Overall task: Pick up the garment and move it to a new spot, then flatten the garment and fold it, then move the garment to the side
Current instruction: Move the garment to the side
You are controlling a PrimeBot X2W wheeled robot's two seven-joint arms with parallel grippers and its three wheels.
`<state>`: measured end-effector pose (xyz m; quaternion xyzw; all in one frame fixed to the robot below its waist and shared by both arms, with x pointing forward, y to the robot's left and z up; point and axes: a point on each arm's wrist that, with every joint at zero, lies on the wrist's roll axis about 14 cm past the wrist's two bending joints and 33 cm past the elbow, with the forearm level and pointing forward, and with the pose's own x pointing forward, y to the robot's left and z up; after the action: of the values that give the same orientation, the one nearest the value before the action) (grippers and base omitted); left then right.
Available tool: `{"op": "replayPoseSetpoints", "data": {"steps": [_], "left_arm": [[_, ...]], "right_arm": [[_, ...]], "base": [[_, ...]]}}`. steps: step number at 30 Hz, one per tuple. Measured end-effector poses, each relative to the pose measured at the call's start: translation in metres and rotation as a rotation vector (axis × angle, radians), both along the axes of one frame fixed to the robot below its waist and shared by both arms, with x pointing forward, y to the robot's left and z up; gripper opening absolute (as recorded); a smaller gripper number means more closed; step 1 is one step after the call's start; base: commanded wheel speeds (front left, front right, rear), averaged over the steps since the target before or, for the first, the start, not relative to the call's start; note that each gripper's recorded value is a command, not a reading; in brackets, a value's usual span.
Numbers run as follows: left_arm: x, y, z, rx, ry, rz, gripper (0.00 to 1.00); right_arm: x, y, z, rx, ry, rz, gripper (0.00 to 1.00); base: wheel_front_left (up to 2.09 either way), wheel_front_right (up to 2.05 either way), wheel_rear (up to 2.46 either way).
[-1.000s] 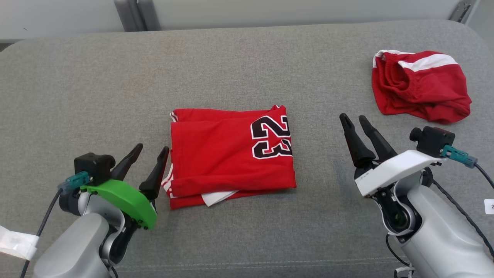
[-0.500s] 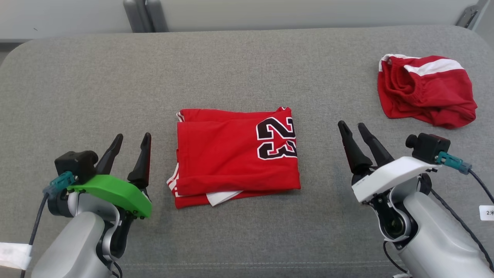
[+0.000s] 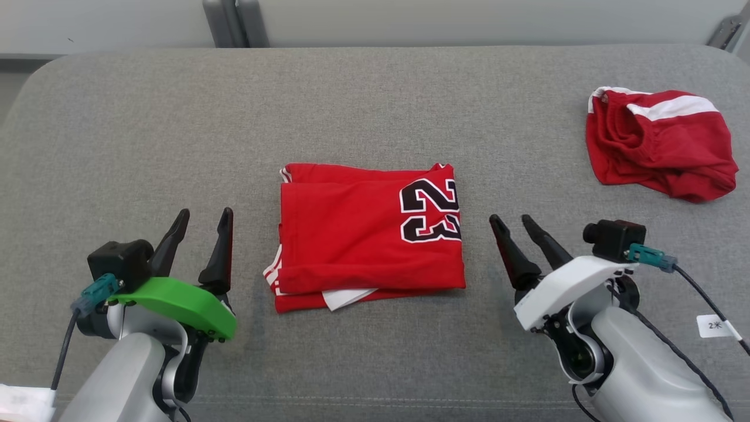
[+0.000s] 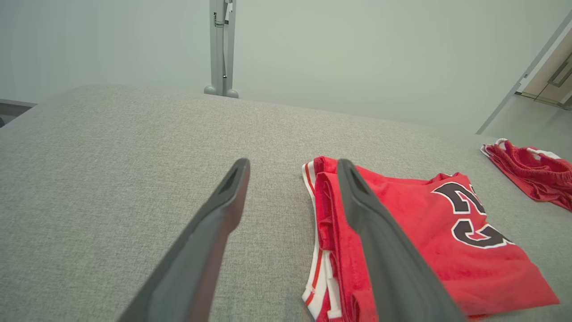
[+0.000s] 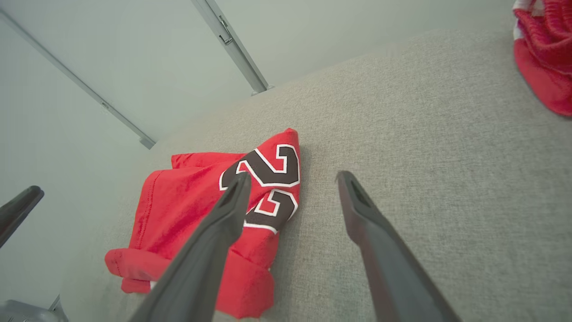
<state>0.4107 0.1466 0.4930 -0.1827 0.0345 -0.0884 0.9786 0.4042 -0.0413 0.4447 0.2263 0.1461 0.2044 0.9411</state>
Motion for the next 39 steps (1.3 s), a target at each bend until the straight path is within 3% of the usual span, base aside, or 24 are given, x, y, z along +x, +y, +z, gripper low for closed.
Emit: {"op": "replayPoseSetpoints", "data": {"steps": [17, 30, 31, 32, 33, 34, 39], "left_arm": [[-0.015, 0.017, -0.009, -0.014, 0.016, 0.066, 1.00], [-0.019, 0.042, -0.019, -0.015, 0.039, 0.144, 1.00], [-0.019, 0.043, -0.018, -0.018, 0.037, 0.145, 1.00], [-0.018, 0.044, -0.018, -0.021, 0.035, 0.146, 1.00], [-0.018, 0.044, -0.017, -0.023, 0.034, 0.148, 1.00], [-0.018, 0.044, -0.018, -0.023, 0.034, 0.150, 1.00], [-0.020, 0.042, -0.020, -0.029, 0.038, 0.147, 1.00]], "right_arm": [[0.012, 0.038, -0.041, -0.106, 0.201, 0.106, 1.00], [0.009, 0.071, -0.066, -0.094, 0.339, 0.182, 1.00], [0.009, 0.073, -0.066, -0.088, 0.347, 0.186, 0.96], [0.008, 0.073, -0.066, -0.084, 0.351, 0.189, 0.55], [0.009, 0.073, -0.066, -0.084, 0.352, 0.188, 0.33], [0.009, 0.073, -0.066, -0.083, 0.353, 0.186, 0.00], [0.011, 0.073, -0.063, -0.071, 0.348, 0.183, 0.00]], "base": [[0.00, 0.00, 0.00], [0.00, 0.00, 0.00], [0.00, 0.00, 0.00], [0.00, 0.00, 0.00], [0.00, 0.00, 0.00], [0.00, 0.00, 0.00], [0.00, 0.00, 0.00]]}}
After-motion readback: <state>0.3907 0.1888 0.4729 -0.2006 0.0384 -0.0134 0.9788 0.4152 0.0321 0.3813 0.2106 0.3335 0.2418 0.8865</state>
